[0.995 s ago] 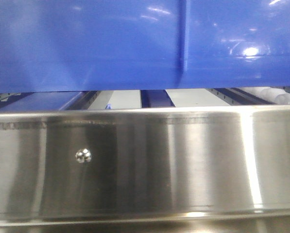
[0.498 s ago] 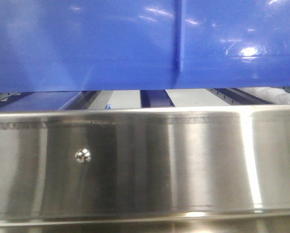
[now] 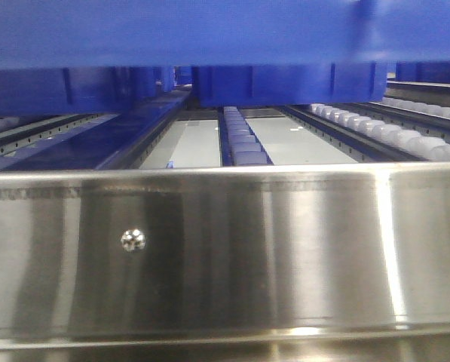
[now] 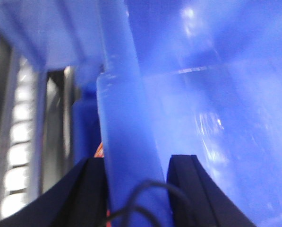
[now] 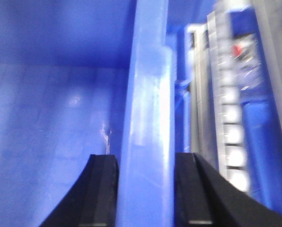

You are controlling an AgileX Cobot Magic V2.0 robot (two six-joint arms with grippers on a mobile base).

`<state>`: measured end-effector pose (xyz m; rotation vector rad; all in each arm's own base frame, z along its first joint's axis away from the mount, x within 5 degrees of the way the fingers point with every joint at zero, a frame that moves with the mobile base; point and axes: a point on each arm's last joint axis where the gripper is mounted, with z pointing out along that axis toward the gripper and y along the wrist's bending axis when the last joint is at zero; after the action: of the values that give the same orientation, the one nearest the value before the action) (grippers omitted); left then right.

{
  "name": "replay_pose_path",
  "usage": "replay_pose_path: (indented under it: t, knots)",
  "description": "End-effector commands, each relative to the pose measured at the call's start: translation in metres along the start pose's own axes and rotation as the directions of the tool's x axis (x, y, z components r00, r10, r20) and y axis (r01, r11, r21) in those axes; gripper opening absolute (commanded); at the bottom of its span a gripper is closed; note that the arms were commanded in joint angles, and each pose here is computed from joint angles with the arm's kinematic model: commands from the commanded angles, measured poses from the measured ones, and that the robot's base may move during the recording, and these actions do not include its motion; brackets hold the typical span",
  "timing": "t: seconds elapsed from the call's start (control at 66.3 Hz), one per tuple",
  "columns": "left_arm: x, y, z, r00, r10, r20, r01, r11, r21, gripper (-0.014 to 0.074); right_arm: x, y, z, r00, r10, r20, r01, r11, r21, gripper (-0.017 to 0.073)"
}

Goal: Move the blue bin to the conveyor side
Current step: 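Lift the blue bin with both grippers off the roller shelf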

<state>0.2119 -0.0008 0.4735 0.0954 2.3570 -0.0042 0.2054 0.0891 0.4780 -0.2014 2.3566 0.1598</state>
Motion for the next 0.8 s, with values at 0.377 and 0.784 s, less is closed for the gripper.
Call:
replay_pose_path:
  t: [0.377, 0.784]
  knots:
    - [-0.001, -0.039, -0.029, 0.990, 0.020, 0.138, -0.026, 0.999, 0.039, -0.0016, 0.005, -0.014, -0.057, 0.974, -0.006, 0.227, 0.009, 1.000, -0.011, -0.0070]
    - [-0.002, -0.033, -0.029, 0.988, -0.056, 0.146, 0.057, 0.998, -0.007, -0.0016, 0.002, -0.013, -0.050, 0.977, -0.010, 0.211, 0.011, 1.000, -0.005, -0.0070]
